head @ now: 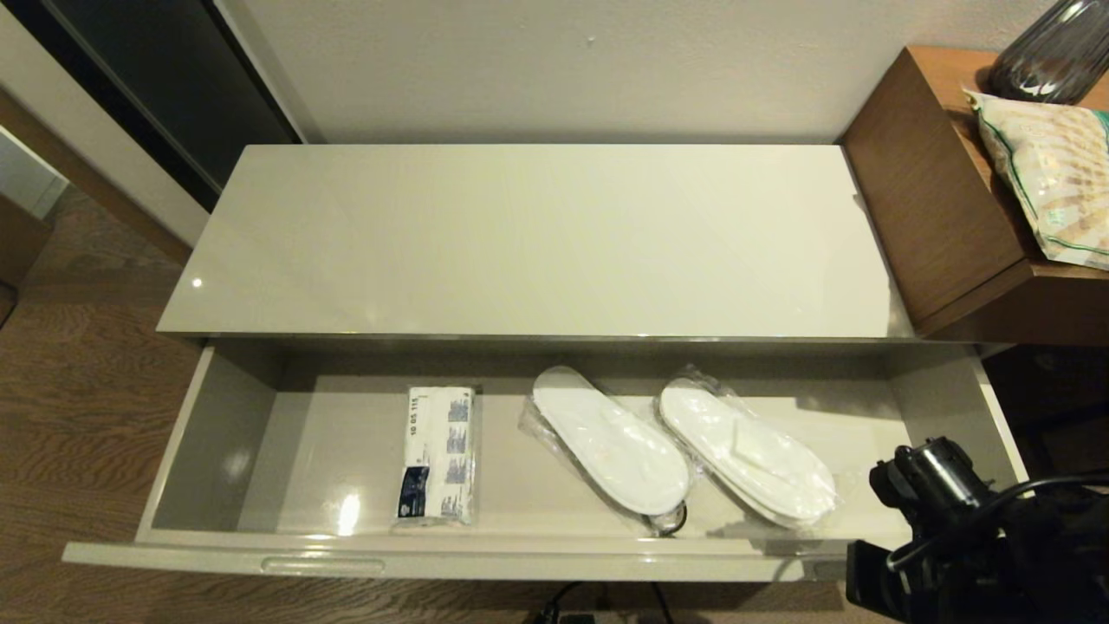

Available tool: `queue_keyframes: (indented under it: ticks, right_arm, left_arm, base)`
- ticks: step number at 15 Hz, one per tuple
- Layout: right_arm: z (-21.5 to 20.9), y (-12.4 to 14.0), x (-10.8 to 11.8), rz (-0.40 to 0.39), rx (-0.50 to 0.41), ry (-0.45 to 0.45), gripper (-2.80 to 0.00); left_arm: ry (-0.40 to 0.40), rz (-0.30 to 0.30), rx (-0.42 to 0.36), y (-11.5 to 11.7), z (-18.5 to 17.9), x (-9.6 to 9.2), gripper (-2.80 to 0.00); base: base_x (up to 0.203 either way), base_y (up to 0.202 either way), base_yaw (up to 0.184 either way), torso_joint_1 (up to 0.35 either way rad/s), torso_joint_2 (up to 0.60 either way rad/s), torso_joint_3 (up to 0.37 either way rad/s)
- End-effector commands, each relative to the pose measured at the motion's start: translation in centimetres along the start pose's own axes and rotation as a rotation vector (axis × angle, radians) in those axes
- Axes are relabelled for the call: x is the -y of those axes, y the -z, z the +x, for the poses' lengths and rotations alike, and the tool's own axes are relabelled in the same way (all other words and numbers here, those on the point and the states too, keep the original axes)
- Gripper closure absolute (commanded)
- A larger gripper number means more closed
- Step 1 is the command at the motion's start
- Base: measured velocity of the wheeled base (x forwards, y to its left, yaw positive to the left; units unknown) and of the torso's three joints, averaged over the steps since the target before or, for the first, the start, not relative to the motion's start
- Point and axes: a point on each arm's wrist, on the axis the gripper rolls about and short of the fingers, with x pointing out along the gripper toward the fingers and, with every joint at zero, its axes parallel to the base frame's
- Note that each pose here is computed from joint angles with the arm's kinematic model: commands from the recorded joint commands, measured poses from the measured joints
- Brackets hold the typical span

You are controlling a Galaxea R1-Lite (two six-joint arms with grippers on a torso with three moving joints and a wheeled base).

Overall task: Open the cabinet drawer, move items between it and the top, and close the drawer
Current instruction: Close the drawer

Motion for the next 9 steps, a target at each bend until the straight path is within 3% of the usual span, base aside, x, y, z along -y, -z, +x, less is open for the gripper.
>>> queue_keyframes:
  ticks: [1, 4, 9]
  right_arm:
    - [-0.2, -2.5, -1.1, 0.039, 0.037, -0.012, 0.0]
    - [-1.7, -7.9, -3.4, 0.094, 0.123, -0.062, 0.0]
    - [-2.1, -12.6, -4.8, 0.138, 0.173, -0.074, 0.0]
  left_arm:
    - [0.0, 0.0, 0.001, 0.0, 0.0, 0.0, 0.0]
    - [0.0, 0.0, 0.001, 0.0, 0.0, 0.0, 0.0]
    - [0.0, 0.0, 0.001, 0.0, 0.0, 0.0, 0.0]
  base:
    - [0.0, 0.0, 0.0, 0.0, 0.0, 0.0]
    - [0.0, 0.0, 0.0, 0.0, 0.0, 0.0]
    - [0.0, 0.0, 0.0, 0.0, 0.0, 0.0]
